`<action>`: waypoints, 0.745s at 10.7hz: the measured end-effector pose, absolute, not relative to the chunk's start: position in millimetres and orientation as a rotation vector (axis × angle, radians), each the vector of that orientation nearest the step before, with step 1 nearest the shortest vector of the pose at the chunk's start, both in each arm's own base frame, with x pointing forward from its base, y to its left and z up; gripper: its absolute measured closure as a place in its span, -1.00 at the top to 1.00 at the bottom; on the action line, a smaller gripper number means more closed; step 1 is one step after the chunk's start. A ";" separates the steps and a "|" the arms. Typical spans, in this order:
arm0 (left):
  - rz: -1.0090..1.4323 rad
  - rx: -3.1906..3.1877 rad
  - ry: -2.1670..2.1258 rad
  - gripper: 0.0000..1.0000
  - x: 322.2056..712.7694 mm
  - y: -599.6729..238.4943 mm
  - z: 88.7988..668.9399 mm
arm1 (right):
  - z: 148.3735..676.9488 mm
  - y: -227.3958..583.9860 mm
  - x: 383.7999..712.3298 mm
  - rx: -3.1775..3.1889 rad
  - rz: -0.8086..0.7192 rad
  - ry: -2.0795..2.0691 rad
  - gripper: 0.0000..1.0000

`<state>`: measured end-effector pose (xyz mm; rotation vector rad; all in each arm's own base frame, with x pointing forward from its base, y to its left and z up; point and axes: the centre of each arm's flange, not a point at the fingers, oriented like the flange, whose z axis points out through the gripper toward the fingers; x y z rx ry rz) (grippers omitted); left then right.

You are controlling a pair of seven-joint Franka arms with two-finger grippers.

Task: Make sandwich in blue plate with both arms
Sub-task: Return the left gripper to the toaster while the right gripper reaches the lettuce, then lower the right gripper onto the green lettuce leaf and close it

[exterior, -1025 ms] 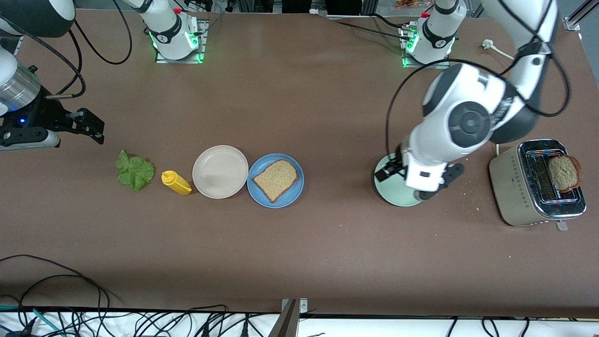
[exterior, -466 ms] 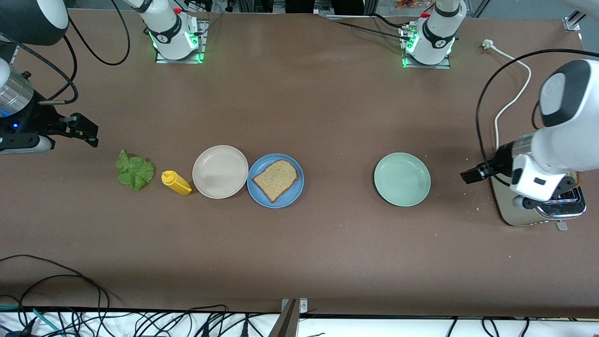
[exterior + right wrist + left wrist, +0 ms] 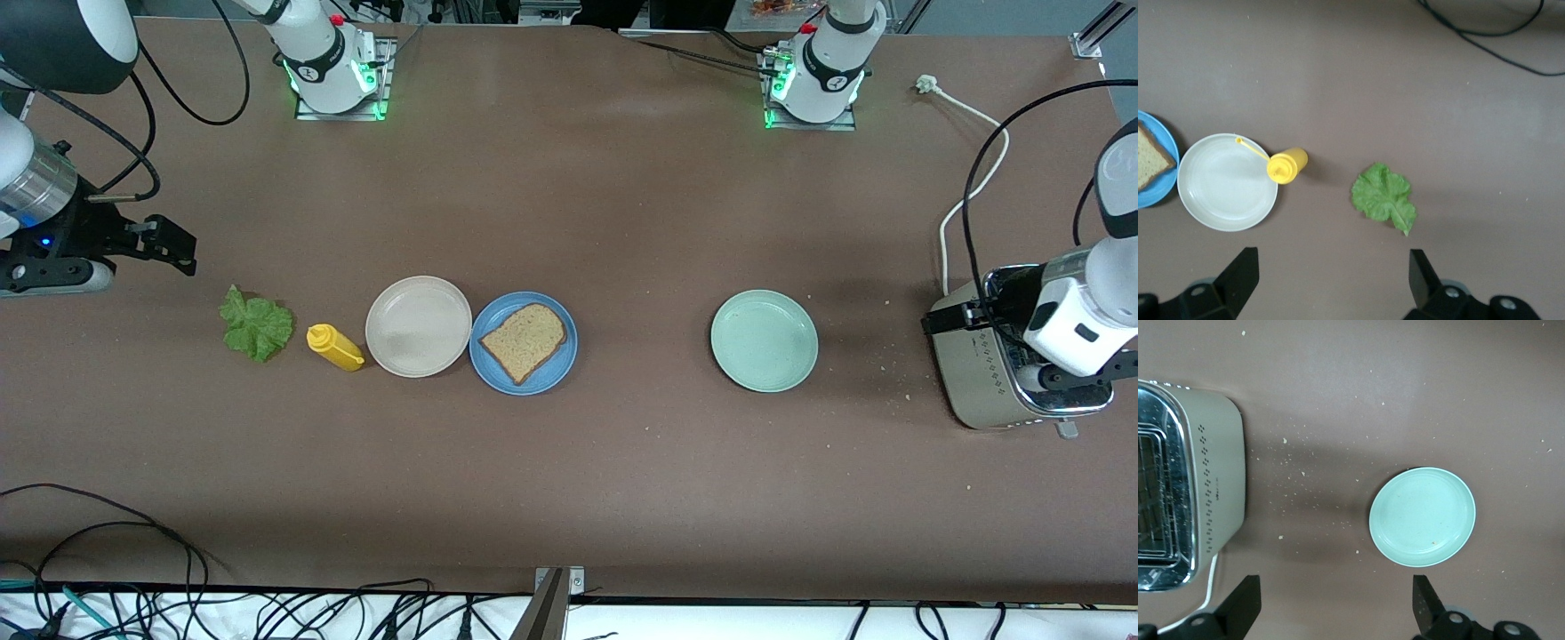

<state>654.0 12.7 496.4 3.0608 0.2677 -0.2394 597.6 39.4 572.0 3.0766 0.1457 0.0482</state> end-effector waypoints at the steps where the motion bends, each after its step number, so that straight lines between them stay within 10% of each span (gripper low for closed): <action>1: -0.235 3.061 0.231 1.00 653.7 18.6 497.2 | 569.9 39.1 595.3 3.076 0.014 0.147 1.00; 8: -0.208 3.065 0.160 1.00 651.8 24.5 506.4 | 496.2 17.2 624.2 3.084 -0.138 0.297 1.00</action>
